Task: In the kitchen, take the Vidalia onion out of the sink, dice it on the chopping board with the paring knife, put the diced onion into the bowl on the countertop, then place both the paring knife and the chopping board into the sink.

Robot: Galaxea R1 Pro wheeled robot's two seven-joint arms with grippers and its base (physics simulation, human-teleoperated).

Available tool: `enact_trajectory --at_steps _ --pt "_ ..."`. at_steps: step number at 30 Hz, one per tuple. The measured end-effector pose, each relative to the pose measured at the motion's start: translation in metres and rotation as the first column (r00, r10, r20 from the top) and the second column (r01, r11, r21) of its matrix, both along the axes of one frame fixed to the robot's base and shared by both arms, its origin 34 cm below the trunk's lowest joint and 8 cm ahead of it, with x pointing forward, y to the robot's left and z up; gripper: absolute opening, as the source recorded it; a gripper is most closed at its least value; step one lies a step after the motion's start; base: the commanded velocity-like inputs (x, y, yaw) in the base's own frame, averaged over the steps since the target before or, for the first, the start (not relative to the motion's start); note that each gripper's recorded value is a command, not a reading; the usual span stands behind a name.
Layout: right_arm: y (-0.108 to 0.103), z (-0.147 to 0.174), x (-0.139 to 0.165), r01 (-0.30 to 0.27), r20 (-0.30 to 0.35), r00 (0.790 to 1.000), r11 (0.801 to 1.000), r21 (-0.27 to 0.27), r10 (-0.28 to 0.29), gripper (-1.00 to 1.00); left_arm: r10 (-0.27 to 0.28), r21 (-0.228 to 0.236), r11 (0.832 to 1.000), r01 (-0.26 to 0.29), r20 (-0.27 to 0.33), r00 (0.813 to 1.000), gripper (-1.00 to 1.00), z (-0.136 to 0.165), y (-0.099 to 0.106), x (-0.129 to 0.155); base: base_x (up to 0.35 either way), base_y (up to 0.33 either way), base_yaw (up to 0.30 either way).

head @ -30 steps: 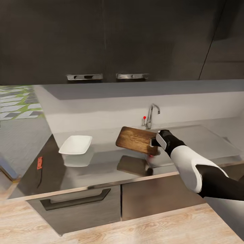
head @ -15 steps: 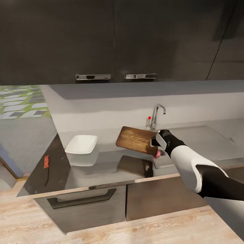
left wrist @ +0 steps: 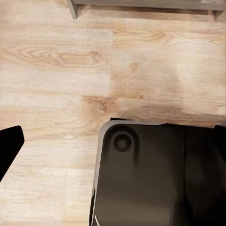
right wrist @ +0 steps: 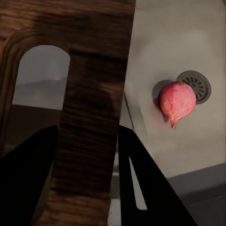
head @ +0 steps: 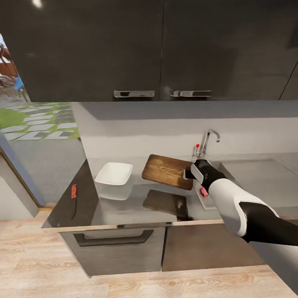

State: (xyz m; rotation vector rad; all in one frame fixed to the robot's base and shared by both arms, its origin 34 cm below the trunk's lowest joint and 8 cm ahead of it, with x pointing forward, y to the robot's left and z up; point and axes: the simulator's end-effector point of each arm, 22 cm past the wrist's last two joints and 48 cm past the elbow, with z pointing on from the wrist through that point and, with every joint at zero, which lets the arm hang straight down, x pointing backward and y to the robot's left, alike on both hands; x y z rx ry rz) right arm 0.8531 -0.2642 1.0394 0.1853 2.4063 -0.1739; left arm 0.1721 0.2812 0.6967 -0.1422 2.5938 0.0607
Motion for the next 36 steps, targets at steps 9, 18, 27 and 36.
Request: enact_trajectory --at_steps 9,18,27,36 --pt "-0.022 0.001 -0.001 0.001 -0.001 1.0 0.998 -0.068 -0.001 -1.0 0.0 0.0 1.0 0.0 0.0 1.0 1.0 0.0 0.0 0.0 0.0 0.0 0.005" --pt "-0.037 -0.005 0.0 -0.117 -0.016 0.993 0.99 -0.08 0.116 -1.0 0.001 0.0 1.0 -0.001 -0.001 1.0 1.0 0.0 0.0 -0.001 0.0 0.0 0.0" --pt "-0.028 -0.007 0.0 -0.147 -0.021 0.989 0.987 -0.067 0.146 -1.0 0.001 0.0 1.0 -0.001 -0.001 1.0 1.0 0.0 0.0 -0.001 0.067 0.0 0.0" --pt "-0.019 -0.026 -0.011 -0.171 -0.061 0.984 0.983 -0.072 0.167 -1.0 0.001 0.0 1.0 -0.001 -0.001 1.0 1.0 0.0 0.0 -0.001 0.267 0.0 0.0"
